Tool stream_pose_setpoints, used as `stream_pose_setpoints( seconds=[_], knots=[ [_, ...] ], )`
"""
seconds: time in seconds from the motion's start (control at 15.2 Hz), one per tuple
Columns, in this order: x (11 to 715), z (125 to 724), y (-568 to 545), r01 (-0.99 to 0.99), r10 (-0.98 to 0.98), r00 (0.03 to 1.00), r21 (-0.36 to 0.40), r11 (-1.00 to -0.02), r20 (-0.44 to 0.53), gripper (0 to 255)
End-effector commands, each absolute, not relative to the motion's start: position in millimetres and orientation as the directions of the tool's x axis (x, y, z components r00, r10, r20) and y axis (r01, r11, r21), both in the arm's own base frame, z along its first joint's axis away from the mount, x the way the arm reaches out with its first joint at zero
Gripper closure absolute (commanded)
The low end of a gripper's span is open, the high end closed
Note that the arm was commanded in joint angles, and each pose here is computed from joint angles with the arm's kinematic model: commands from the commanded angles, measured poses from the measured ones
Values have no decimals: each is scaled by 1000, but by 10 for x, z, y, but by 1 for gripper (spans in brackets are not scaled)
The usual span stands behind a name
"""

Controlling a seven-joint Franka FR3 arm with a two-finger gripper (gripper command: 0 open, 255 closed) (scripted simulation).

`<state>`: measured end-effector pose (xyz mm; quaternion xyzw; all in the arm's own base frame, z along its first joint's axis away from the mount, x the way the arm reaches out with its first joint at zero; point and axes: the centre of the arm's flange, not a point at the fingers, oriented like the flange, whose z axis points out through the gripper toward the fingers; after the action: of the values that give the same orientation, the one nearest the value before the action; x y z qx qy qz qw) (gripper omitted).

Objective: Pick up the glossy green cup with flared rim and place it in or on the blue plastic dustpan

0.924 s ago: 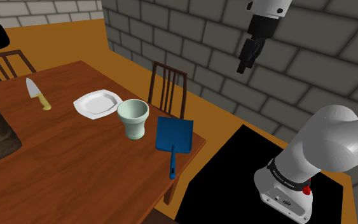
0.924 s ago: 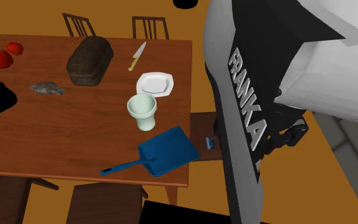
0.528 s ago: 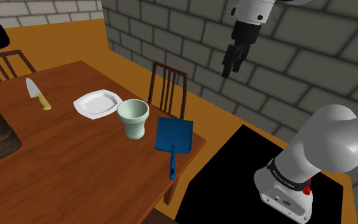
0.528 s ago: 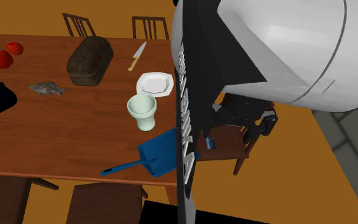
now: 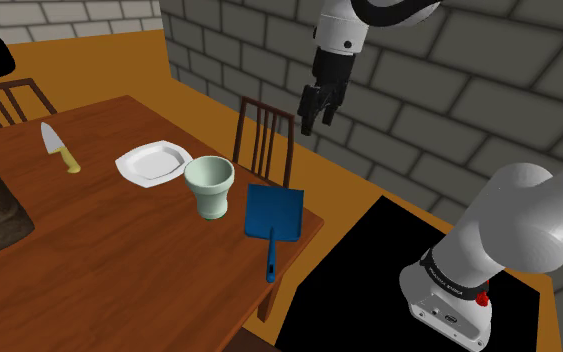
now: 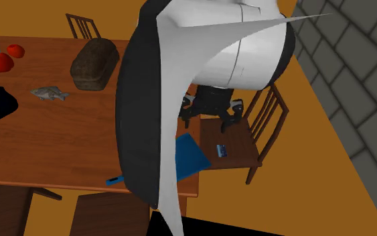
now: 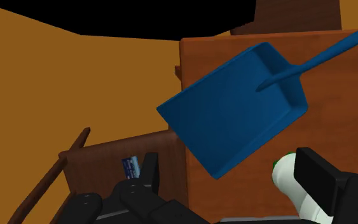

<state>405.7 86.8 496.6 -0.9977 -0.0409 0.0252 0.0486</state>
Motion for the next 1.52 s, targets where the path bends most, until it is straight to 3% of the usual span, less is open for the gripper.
stream_pose_setpoints(
  seconds=[0.0,0.92,1.45],
  knots=[
    [4251,4864,1062,81,86,995,-100,-992,-46,0],
    [5348,4198,2398,98,103,993,-99,-990,-48,0],
    [5335,3795,2447,98,104,993,-99,-990,-48,0]
  ],
)
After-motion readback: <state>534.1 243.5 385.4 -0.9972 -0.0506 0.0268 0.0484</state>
